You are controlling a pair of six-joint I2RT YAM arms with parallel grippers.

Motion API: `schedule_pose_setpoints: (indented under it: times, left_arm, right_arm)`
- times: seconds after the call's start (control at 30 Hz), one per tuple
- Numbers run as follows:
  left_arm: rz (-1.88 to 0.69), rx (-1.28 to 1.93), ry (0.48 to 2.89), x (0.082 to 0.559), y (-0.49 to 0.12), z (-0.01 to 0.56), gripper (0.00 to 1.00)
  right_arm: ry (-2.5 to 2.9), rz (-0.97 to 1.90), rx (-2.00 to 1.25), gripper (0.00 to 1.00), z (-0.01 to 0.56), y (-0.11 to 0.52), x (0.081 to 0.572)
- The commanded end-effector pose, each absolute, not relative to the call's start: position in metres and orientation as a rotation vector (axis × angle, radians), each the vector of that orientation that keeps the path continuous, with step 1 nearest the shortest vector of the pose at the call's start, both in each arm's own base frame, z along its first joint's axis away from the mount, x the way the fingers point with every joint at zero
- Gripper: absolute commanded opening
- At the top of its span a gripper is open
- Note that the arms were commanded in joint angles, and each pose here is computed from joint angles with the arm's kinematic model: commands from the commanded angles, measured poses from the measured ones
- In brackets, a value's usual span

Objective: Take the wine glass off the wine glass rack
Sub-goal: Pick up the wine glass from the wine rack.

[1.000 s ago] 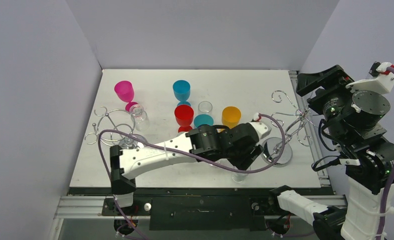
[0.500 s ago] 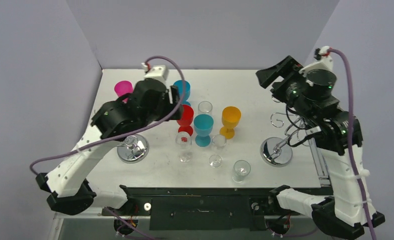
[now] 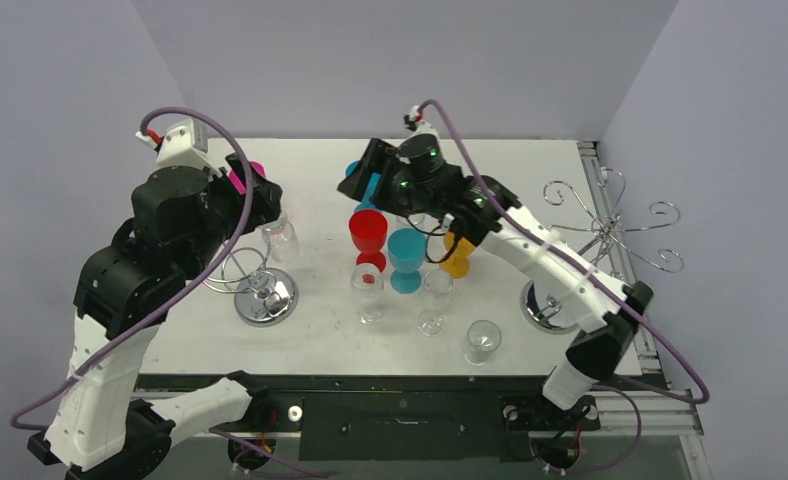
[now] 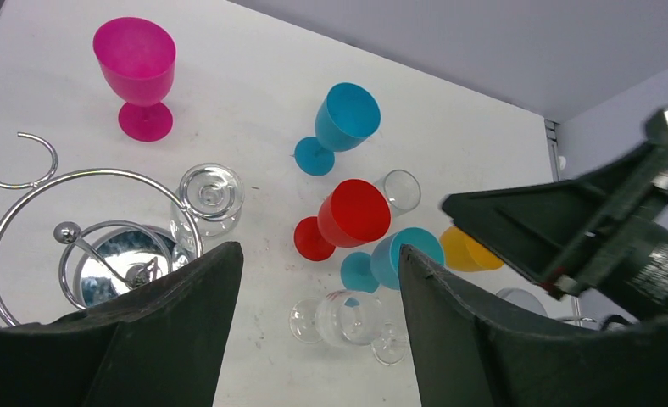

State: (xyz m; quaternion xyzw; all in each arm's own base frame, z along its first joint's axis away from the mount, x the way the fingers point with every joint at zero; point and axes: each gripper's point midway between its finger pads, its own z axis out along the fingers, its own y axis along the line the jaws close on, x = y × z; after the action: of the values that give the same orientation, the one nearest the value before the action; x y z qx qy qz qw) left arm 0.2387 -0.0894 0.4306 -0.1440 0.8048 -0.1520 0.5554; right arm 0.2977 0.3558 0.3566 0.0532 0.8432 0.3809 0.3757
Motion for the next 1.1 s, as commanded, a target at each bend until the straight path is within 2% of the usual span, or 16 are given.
schedule_pose_setpoints:
  times: [0.0,0.17,0.43,0.73,1.07]
  left_arm:
    - [-0.423,-0.337,1.816,0.228,-0.084,0.457,0.65]
    - [-0.47,-0.328,1.791,0.214,-0.08,0.463,0.65]
    - [-0.499,-0.302,1.785,0.203,-0.079,0.463,0.66]
    - [-0.51,-0.283,1.795,0.201,-0.081,0.458,0.66]
    - [-0.496,-0.277,1.807,0.202,-0.081,0.452,0.66]
  right_arm:
    - [2.127,1.21,0.087,0.69,0.371,0.429,0.296]
    - [2.167,1.349,0.038,0.67,0.352,0.479,0.296]
    - [2.254,1.411,0.019,0.59,0.308,0.531,0.298]
    - [2.276,1.426,0.061,0.53,0.288,0.547,0.305]
    - [2.281,1.46,0.092,0.4,0.28,0.556,0.311]
